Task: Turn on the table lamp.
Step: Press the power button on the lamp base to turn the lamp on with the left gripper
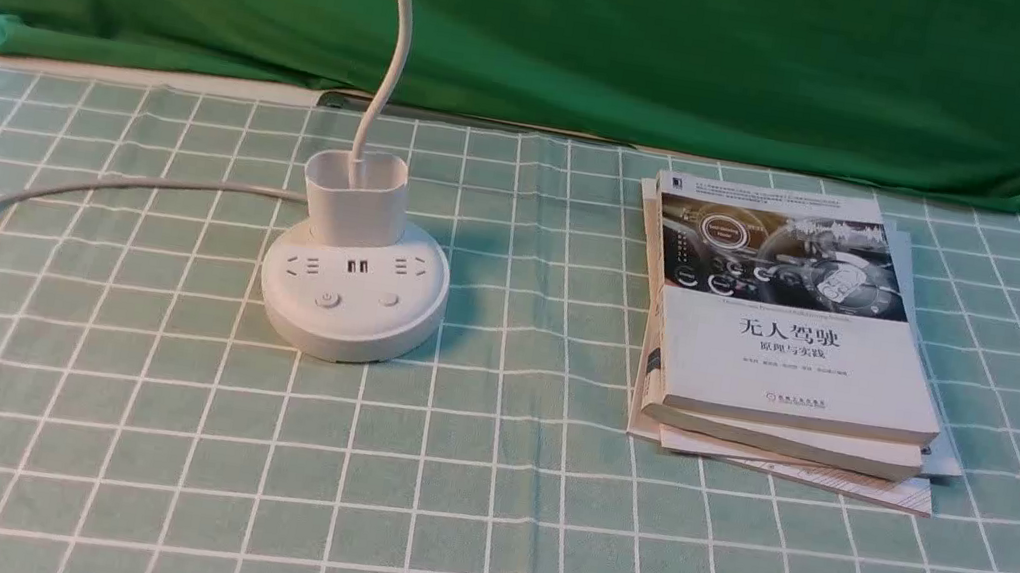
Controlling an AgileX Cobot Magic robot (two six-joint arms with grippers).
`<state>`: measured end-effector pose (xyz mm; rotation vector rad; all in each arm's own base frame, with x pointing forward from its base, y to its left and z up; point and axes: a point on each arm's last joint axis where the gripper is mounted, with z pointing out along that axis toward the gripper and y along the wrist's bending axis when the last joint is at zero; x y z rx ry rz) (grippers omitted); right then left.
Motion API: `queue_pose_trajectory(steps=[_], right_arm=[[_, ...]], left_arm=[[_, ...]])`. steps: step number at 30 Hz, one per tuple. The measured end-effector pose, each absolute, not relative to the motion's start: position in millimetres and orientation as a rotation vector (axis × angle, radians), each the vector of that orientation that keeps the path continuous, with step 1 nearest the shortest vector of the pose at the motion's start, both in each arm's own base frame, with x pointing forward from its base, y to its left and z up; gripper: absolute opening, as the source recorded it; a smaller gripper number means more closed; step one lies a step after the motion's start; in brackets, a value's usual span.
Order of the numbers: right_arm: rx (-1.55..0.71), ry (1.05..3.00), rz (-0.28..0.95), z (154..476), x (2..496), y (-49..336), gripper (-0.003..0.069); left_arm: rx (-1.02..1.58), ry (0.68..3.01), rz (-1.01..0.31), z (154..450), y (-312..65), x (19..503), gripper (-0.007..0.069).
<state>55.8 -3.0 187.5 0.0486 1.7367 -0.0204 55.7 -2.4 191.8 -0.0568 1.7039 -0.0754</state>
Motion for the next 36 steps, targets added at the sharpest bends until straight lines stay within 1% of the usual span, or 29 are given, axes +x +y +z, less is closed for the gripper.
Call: queue_pose_trajectory(steps=[13,36], right_arm=[[0.049,1.737,-0.02,187.5,55.8,-3.0,0.0232],[0.049,1.737,-0.02,187.5,55.8,-3.0,0.0237]], left_arm=[[-0.057,1.704,-0.075,191.8,-2.4,55.7,0.0021],[-0.057,1.704,-0.075,191.8,-2.4,55.7,0.0021]])
